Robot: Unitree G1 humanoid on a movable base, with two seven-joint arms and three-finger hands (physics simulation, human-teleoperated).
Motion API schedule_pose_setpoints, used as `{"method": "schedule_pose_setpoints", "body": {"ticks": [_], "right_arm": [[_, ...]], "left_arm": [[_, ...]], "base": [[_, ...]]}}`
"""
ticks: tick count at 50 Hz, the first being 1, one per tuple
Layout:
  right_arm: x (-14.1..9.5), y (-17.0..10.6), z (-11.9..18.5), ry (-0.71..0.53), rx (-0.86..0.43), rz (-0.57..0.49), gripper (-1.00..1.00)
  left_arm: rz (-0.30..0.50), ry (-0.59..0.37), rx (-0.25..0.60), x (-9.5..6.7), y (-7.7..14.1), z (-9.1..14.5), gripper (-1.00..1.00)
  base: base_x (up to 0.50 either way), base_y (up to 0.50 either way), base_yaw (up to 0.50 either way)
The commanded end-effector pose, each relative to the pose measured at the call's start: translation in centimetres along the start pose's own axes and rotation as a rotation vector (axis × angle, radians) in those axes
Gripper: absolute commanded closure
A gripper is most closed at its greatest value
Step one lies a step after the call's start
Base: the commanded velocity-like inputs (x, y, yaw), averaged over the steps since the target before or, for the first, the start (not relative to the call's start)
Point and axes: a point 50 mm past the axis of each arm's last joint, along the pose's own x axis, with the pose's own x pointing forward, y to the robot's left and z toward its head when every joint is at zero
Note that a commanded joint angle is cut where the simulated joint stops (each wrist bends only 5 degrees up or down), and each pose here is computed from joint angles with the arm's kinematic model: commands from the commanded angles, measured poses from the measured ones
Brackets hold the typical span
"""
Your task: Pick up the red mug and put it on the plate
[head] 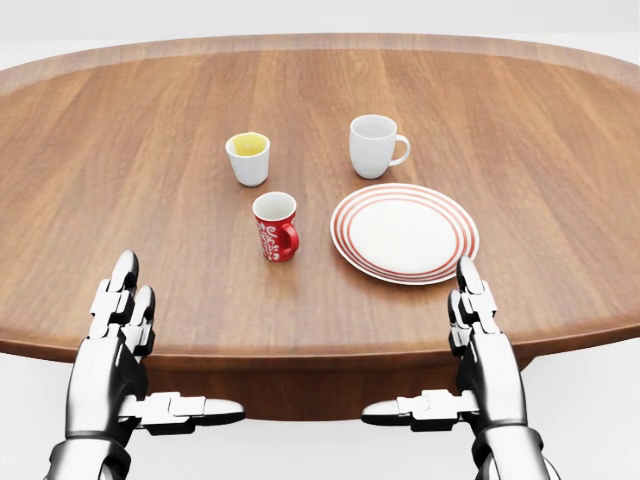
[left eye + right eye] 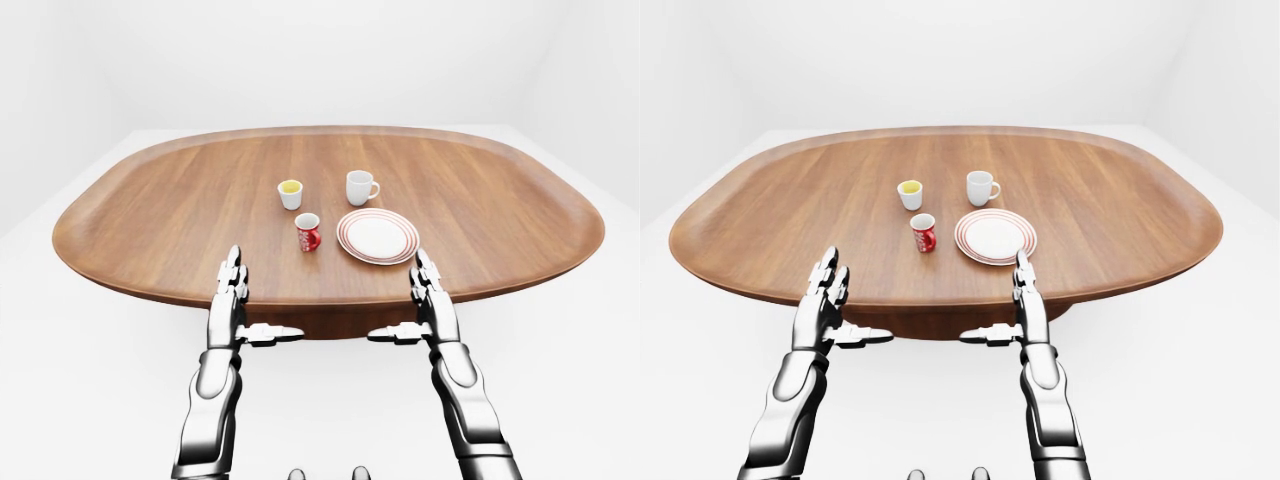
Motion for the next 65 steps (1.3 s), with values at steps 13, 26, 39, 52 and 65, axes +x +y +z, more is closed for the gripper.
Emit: {"method": "schedule_pose_setpoints", "body": {"ticks": [13,26,39,52,65], "right_arm": [[2.0,-0.4,3.3,-0.074,0.025,-0.025,-1.0],[3.7,-0.1,7.8,-0.24,0.005,0.007,-1.0],[5.6,-0.7,10.8,-0.326,-0.027,0.027,-1.0],[5.7,-0.7,12.2,-0.377,-0.055,0.04,-1.0],[5.6,-0.4,12.9,-0.404,-0.072,0.052,-1.0]], "left_arm": [[0.015,-0.181,0.023,2.1,0.7,5.1,-1.0],[0.02,-0.367,0.05,3.7,0.9,10.0,-1.0],[0.039,-0.463,0.061,5.5,1.2,13.1,-1.0],[0.043,-0.463,0.07,6.1,1.3,13.4,-1.0],[0.045,-0.501,0.074,5.7,1.2,14.2,-1.0]], "base": [[0.0,0.0,0.0],[0.0,0.0,0.0],[0.0,0.0,0.0],[0.0,0.0,0.0],[0.0,0.0,0.0]]}}
